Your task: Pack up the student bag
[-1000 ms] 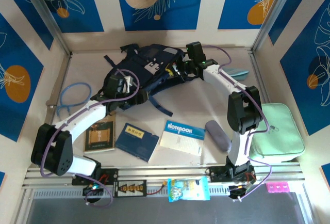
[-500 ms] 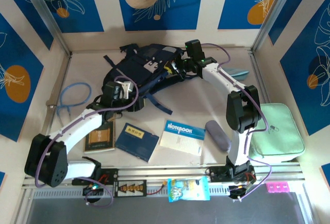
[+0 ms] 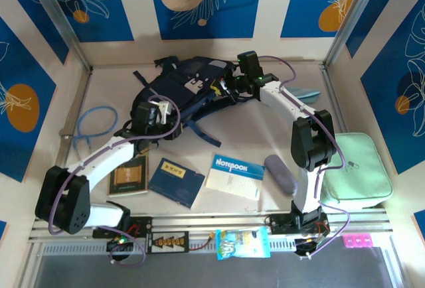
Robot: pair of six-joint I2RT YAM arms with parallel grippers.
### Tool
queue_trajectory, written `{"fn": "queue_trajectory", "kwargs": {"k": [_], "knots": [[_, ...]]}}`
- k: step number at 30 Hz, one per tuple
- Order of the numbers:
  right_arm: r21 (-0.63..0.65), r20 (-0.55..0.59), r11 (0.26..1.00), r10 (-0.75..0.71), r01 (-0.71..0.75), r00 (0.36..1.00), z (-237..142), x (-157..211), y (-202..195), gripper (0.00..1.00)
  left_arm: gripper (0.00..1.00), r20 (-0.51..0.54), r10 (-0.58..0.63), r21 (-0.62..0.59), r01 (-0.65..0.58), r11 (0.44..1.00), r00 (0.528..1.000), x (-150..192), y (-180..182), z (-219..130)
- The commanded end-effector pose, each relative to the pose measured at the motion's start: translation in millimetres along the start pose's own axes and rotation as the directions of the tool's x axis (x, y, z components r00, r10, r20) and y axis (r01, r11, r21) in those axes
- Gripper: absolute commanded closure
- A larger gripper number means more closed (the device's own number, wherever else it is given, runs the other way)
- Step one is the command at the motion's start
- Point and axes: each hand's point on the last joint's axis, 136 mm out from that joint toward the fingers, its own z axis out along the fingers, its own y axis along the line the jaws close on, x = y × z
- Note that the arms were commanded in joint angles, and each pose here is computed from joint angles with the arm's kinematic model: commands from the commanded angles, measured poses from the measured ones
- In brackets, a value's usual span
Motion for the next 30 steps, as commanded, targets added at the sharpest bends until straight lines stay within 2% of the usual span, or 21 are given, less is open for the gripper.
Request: {"fn": "queue_trajectory", "kwargs": {"k": [1,15,25,30], "knots": [[-0.077,-0.048,0.996,-0.049,0.046,0.998,-3,12,29,1.00,0.76,-0.003,0.010,-0.023,-0.010,1.000,1.000,-7,0,1],[-0.066,-0.019,0.997,-0.048,0.047,0.999,-10,2,25,1.00,1.00,-0.055,0.011,-0.089,-0.016,0.996,0.998,3,11,-2],[0.006,0.070,0.999,-0.042,0.041,0.997,-23,-47,-14,1.00,1.00,-0.139,0.037,-0.177,-0.062,0.982,0.990,49,38,-23],[0.030,0.067,0.996,-0.082,0.080,0.994,-14,-67,-30,1.00,1.00,-0.124,0.044,-0.168,-0.065,0.984,0.991,41,34,-23]]}}
